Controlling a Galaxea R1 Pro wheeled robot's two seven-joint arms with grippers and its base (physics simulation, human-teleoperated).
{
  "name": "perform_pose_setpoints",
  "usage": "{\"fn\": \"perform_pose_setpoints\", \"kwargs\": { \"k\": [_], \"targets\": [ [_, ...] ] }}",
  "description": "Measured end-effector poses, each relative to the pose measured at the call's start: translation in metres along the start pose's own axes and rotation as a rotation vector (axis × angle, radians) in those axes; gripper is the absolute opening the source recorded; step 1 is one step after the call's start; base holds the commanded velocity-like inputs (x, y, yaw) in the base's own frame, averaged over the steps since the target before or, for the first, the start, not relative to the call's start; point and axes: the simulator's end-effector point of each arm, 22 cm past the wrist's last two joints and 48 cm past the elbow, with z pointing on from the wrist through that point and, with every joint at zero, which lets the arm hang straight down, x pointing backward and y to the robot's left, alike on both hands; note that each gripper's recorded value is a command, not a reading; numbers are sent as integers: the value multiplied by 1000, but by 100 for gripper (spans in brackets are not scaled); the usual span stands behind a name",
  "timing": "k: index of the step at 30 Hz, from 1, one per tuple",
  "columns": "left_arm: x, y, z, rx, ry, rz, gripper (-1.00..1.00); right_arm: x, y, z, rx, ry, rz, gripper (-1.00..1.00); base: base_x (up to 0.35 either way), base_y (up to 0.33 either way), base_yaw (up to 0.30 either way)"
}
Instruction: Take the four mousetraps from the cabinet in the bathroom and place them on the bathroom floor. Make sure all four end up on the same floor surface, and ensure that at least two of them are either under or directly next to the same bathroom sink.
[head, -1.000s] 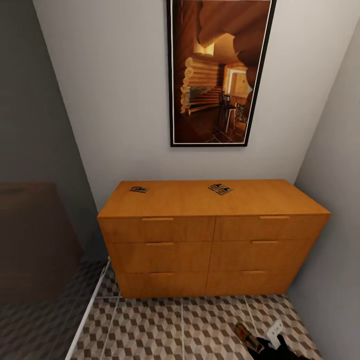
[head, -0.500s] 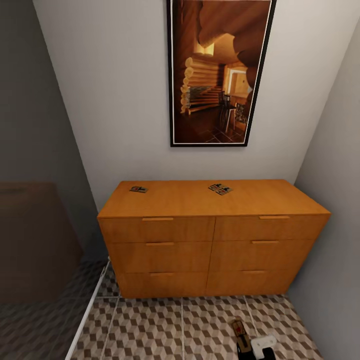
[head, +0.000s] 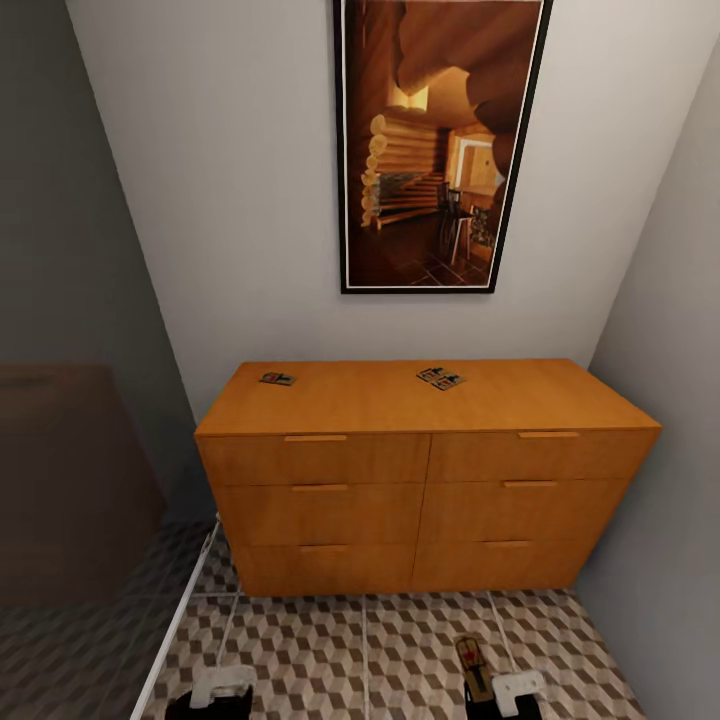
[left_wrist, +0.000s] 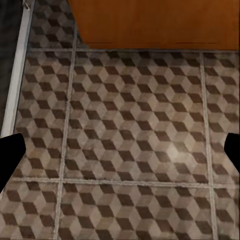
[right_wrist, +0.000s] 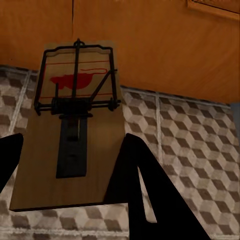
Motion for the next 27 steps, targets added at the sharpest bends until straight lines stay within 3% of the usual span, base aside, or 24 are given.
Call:
{"fn": "perform_pose_setpoints", "kwargs": {
  "k": [8, 12, 16, 20, 27],
  "targets": [
    [-112, -8, -44, 21, -117, -8, 100, 0, -4, 0, 2, -3, -1, -100, 0, 0, 0],
    [-133, -15, -58, 34, -140, -7, 100, -3, -2, 0, -14, -20, 1, -100, 0, 0, 0],
    [-141, -31, -63, 57, -142, -23, 100, -4, -3, 1, -35, -32, 0, -100, 0, 0, 0],
    [-149, -43, -63, 75, -105, -33, 100, -4, -8, 1, -34, -33, -4, -100, 0, 0, 0],
    [-220, -52, -65, 92, -137, -29, 100, -1, -20, 2, -20, -31, -11, -100, 0, 0, 0]
  ]
}}
